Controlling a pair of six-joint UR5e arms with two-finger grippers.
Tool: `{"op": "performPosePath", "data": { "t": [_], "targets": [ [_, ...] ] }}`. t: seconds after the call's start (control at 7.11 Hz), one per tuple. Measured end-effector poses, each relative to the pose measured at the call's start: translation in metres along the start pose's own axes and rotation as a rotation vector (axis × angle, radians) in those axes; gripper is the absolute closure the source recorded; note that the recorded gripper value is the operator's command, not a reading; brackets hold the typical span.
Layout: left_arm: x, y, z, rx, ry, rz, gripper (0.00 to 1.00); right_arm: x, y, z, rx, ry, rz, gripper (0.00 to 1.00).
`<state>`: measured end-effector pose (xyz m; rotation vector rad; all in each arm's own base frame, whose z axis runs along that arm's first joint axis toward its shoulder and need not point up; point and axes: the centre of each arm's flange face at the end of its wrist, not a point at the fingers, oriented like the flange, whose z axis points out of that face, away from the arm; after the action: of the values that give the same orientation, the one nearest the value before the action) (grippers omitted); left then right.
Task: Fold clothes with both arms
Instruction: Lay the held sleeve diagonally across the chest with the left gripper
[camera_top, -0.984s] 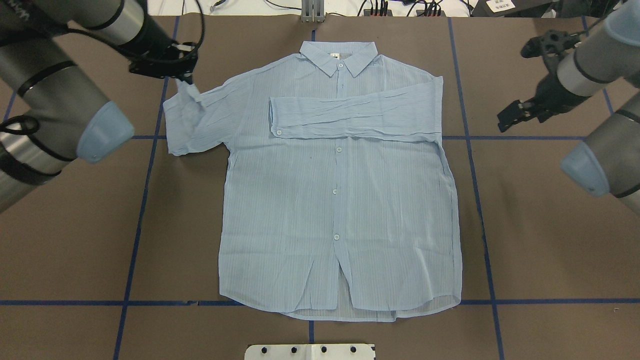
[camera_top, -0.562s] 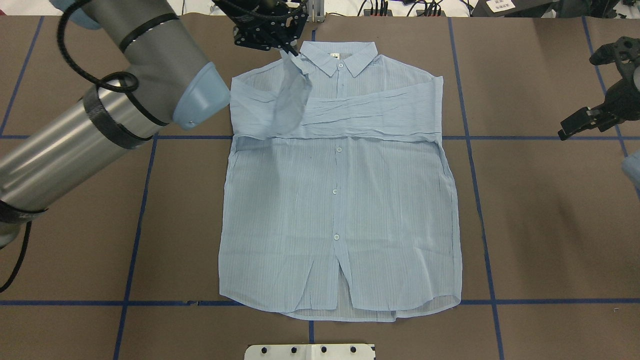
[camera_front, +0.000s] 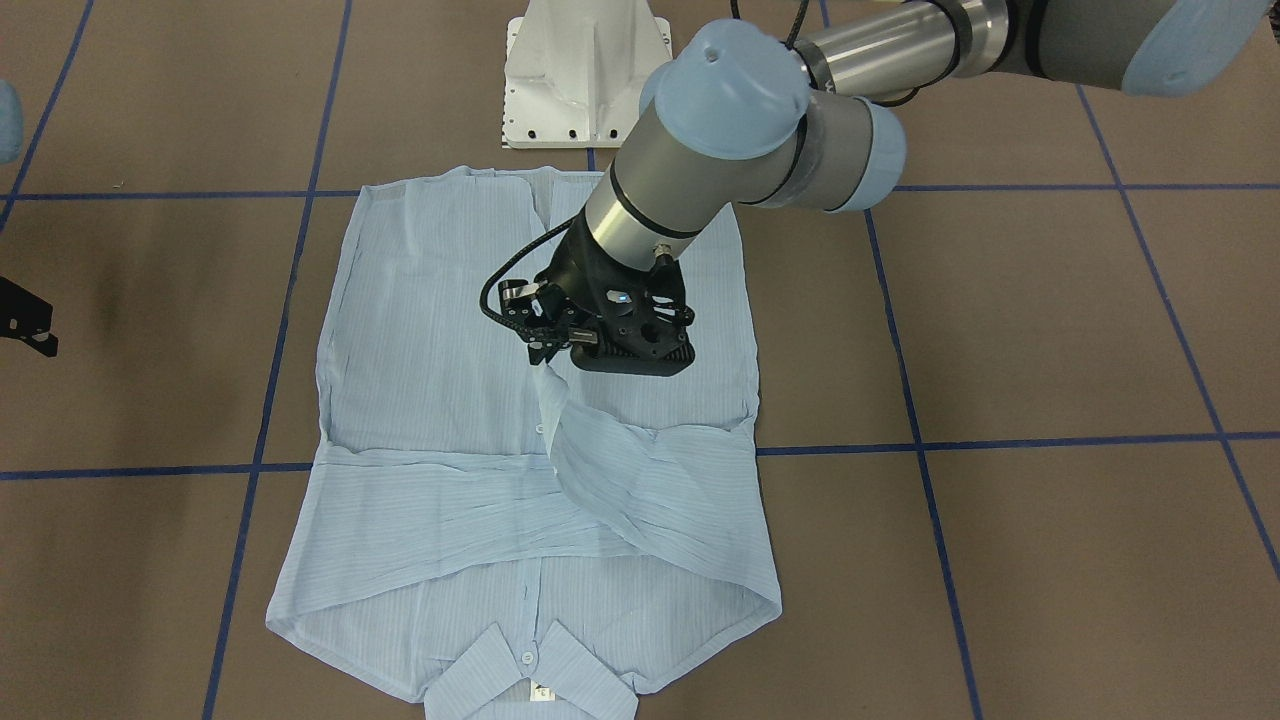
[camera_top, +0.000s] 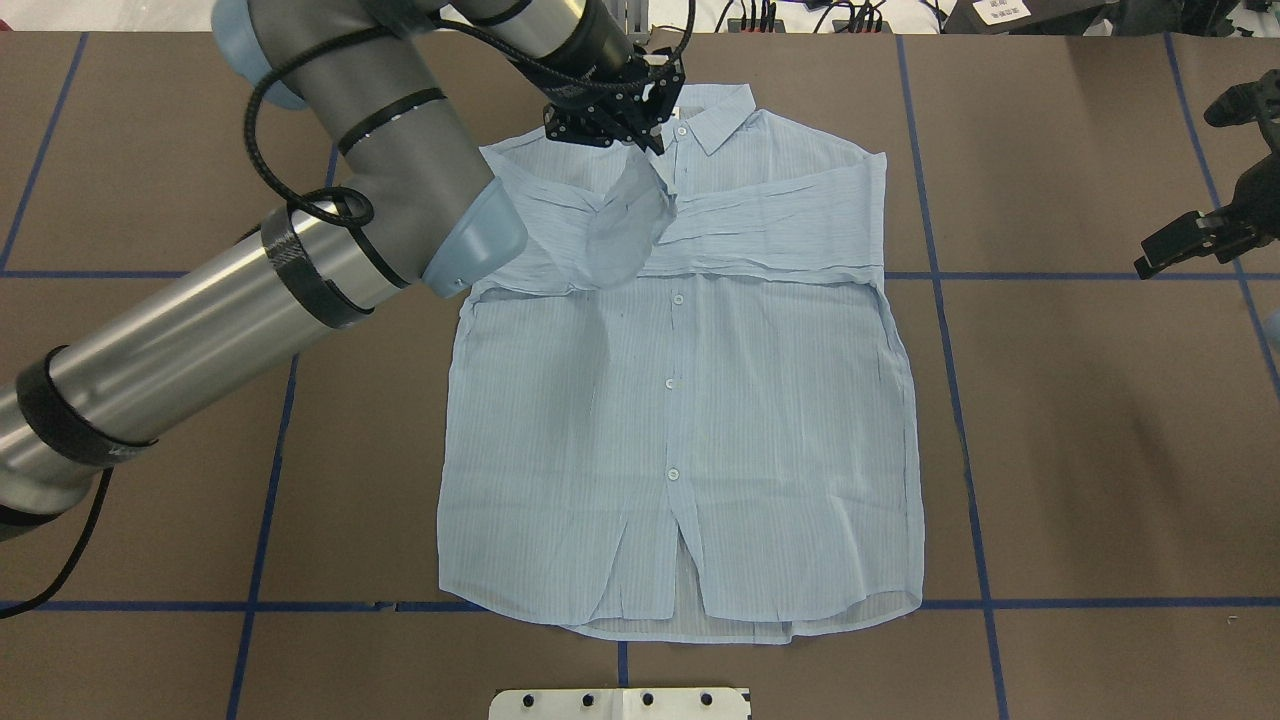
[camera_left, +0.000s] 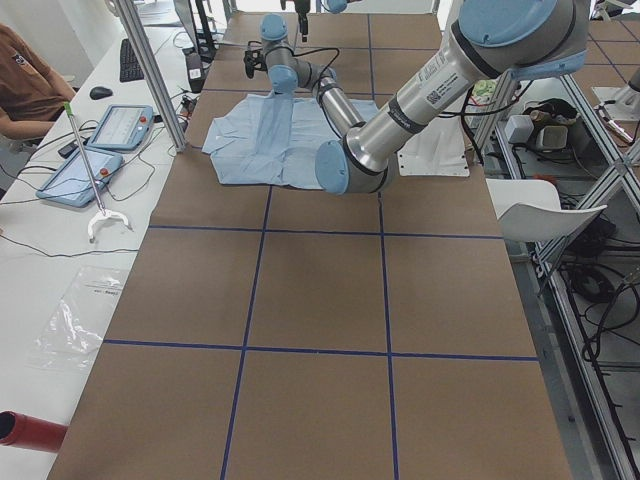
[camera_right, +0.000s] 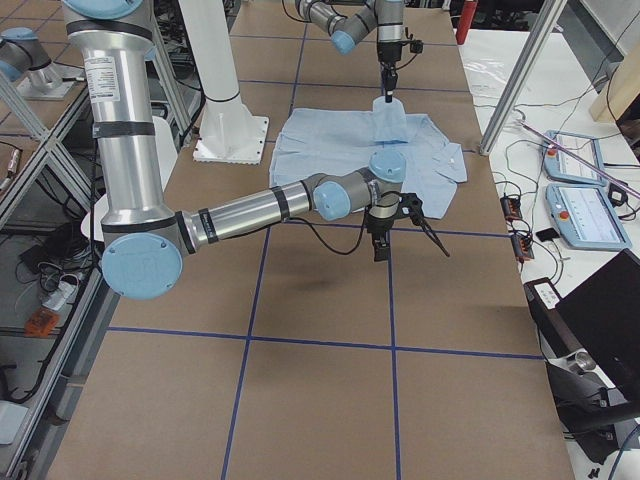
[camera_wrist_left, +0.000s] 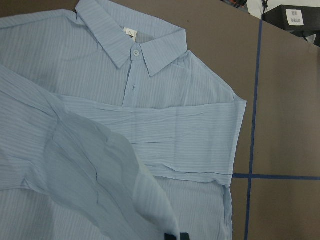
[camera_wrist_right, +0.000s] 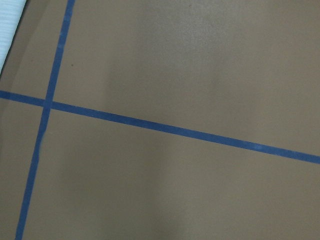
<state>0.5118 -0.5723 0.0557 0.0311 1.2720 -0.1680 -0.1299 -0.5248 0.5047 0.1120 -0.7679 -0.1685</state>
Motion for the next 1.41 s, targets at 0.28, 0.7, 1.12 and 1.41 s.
{"op": "performPosePath", "data": {
  "t": [0.28, 0.7, 1.12, 1.41],
  "targets": [
    [0.022, 0.011, 0.065, 0.024, 0.014, -0.01, 1.0, 0.003, 0.0, 0.003, -0.006, 0.004, 0.01, 0.0],
    [0.048, 0.049, 0.133, 0.08, 0.038, 0.021, 0.01, 0.001, -0.003, 0.001, 0.0, 0.001, 0.016, 0.0],
    [0.068, 0.064, 0.139, 0.089, 0.099, 0.05, 0.0, -0.002, -0.004, 0.0, -0.001, -0.011, 0.016, 0.0],
    [0.066, 0.065, 0.134, 0.089, 0.115, 0.06, 0.0, -0.008, -0.003, -0.003, -0.004, -0.038, 0.021, 0.0]
  ]
}}
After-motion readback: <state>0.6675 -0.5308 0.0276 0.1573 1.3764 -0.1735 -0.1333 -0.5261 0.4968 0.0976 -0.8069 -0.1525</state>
